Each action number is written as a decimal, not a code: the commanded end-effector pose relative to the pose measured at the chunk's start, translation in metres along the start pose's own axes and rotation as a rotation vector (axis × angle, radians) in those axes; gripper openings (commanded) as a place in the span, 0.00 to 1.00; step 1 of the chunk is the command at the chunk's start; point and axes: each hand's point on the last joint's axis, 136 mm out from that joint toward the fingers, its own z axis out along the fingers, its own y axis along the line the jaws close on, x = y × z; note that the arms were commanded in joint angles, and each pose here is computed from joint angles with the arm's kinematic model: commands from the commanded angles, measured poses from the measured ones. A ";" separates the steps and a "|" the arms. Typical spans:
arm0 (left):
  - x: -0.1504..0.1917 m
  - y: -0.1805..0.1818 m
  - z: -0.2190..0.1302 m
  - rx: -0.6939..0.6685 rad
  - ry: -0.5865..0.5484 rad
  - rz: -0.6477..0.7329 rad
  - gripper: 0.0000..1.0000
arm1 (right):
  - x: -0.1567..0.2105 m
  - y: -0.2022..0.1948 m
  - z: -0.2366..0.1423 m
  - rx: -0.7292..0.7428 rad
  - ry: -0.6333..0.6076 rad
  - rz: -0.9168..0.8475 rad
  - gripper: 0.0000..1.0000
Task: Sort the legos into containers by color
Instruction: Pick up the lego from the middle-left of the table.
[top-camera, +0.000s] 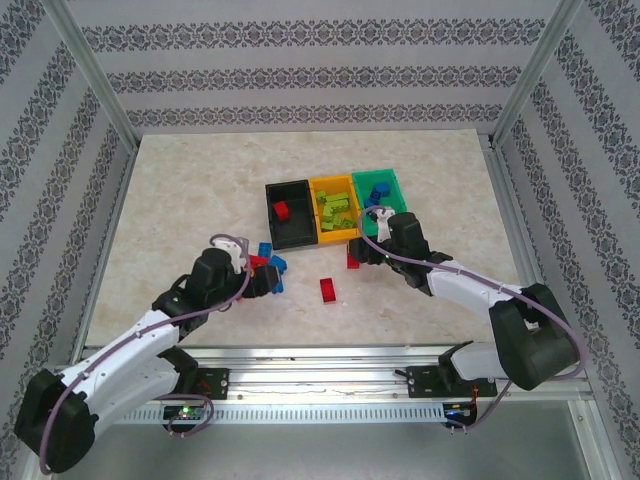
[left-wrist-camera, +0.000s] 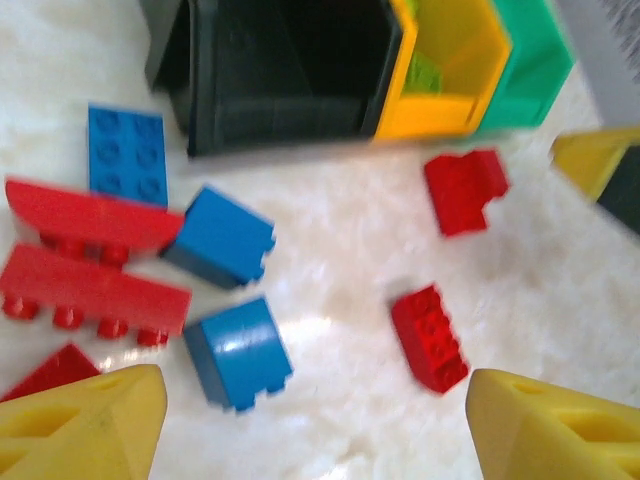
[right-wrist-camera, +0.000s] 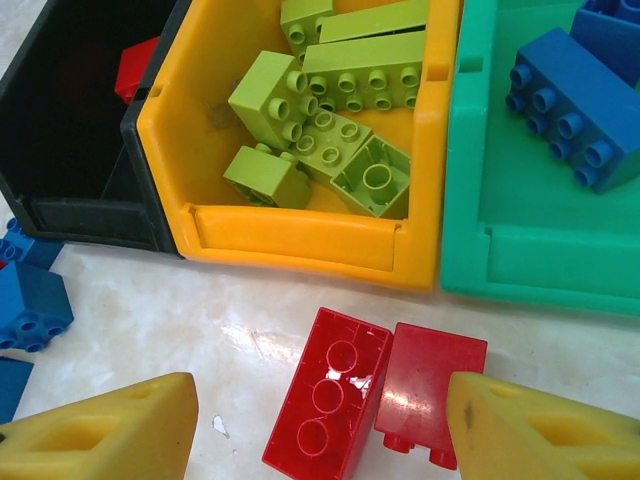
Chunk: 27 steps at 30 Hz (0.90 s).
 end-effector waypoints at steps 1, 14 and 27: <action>0.020 0.020 -0.002 -0.195 0.071 0.012 0.75 | -0.001 0.000 0.003 -0.018 -0.005 0.022 0.67; 0.042 0.024 0.047 -0.431 0.306 0.133 0.63 | -0.002 -0.002 0.001 -0.031 -0.018 0.048 0.67; 0.048 0.025 0.071 -0.511 0.391 0.203 0.48 | -0.007 -0.006 -0.004 -0.053 -0.045 0.096 0.67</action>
